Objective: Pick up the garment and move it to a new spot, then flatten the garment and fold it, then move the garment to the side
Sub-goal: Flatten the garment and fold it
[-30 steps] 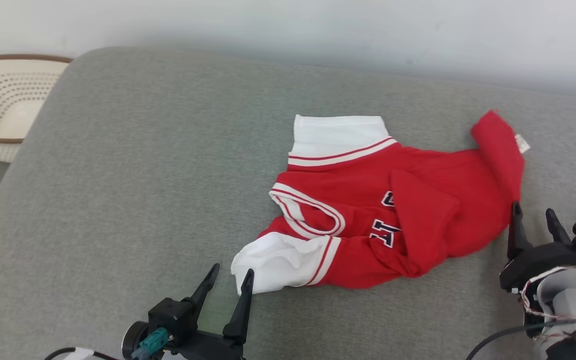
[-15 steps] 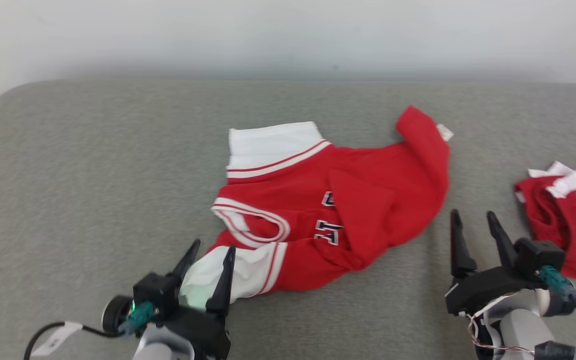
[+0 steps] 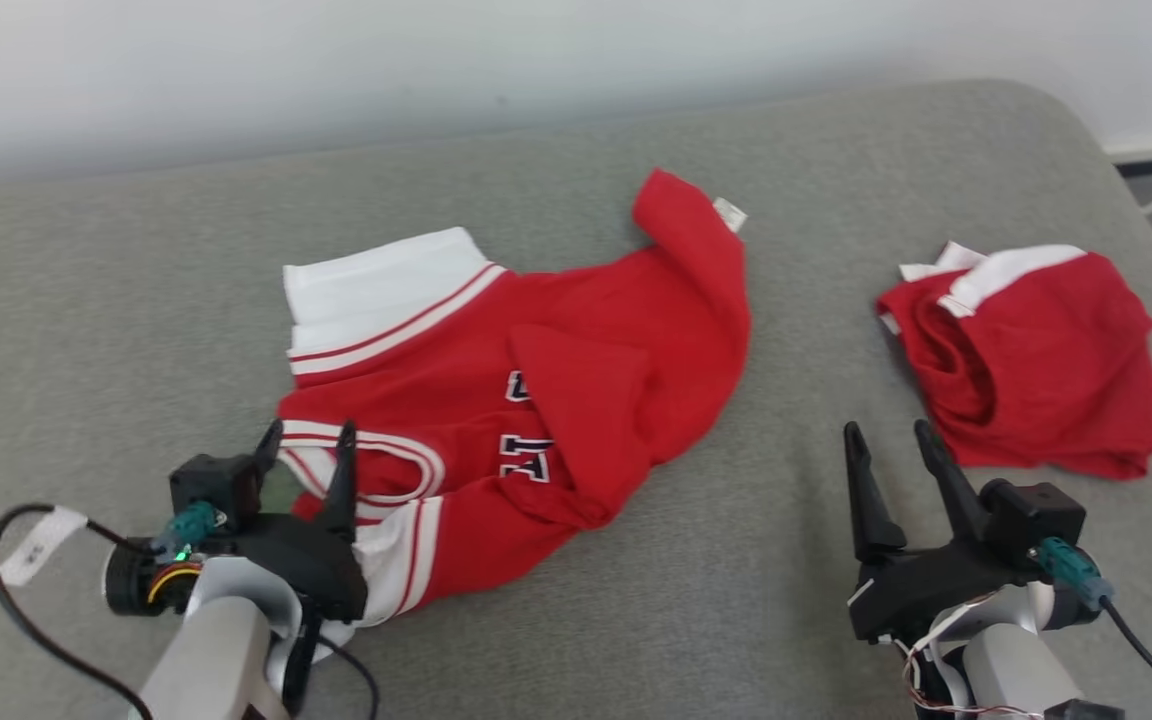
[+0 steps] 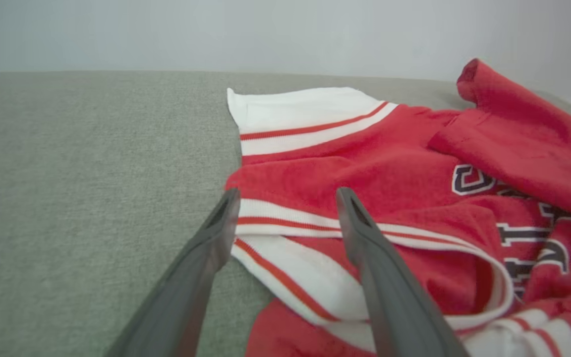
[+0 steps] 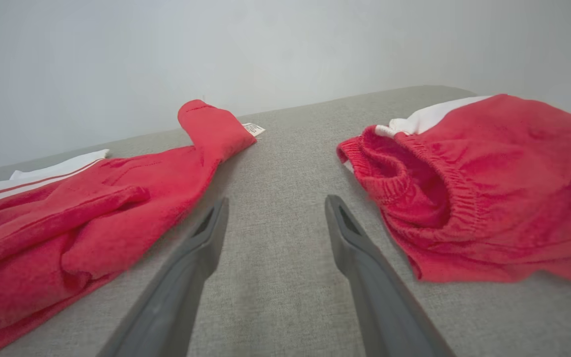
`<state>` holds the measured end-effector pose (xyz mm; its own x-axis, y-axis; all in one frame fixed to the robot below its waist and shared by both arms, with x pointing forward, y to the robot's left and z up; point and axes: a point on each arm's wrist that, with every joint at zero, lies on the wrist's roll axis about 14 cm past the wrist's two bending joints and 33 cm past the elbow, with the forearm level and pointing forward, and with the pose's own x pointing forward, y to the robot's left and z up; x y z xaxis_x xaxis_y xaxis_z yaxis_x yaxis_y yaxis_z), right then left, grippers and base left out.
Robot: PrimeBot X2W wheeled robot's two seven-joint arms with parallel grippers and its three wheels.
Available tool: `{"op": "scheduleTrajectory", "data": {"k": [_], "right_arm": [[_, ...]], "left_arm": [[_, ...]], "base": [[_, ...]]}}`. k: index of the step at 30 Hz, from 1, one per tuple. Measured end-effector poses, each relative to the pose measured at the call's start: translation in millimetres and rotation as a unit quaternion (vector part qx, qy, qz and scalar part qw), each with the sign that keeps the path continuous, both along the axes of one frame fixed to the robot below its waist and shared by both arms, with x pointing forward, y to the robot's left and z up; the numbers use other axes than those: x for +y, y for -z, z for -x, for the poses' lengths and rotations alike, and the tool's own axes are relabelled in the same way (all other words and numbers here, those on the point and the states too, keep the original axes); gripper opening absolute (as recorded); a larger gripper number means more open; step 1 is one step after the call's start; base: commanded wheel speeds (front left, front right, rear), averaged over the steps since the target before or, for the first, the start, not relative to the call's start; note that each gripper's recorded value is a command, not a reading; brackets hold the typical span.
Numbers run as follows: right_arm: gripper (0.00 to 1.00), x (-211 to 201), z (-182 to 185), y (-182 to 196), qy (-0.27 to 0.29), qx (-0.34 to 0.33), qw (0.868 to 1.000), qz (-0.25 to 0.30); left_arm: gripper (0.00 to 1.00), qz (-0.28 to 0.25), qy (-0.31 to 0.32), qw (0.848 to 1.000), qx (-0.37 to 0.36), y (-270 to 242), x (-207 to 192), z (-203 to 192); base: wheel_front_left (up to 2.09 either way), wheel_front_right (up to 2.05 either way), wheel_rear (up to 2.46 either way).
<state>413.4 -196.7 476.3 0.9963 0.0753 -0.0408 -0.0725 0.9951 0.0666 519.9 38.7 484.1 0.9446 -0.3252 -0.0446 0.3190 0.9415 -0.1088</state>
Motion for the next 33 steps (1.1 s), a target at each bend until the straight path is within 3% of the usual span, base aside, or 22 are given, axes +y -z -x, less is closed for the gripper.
{"op": "scheduleTrajectory", "data": {"k": [10,11,12,13,21,33], "right_arm": [[1.0,-22,11,12,0.032,0.019,0.999,-0.004],[1.0,-22,10,12,0.031,0.019,0.999,-0.005],[1.0,-20,9,12,0.03,0.018,0.999,-0.006],[1.0,-19,8,12,0.029,0.018,0.999,-0.007],[1.0,-9,0,9,0.018,0.01,0.999,-0.027],[1.0,-7,0,2,0.015,0.0,0.999,-0.036]], "left_arm": [[0.98,-0.05,0.004,0.997,0.064,44,-11,-17],[0.64,-0.057,0.006,0.996,0.067,47,-11,-17],[0.43,-0.065,0.008,0.996,0.067,48,-11,-17],[0.0,-0.069,0.008,0.995,0.069,50,-10,-17],[0.0,-0.076,0.01,0.994,0.083,57,-7,-25],[0.0,-0.121,-0.066,0.99,-0.035,-17,65,-91]], "base": [[0.0,0.0,0.0],[0.0,0.0,0.0],[0.0,0.0,0.0],[0.0,0.0,0.0],[0.0,0.0,0.0],[0.0,0.0,0.0]]}}
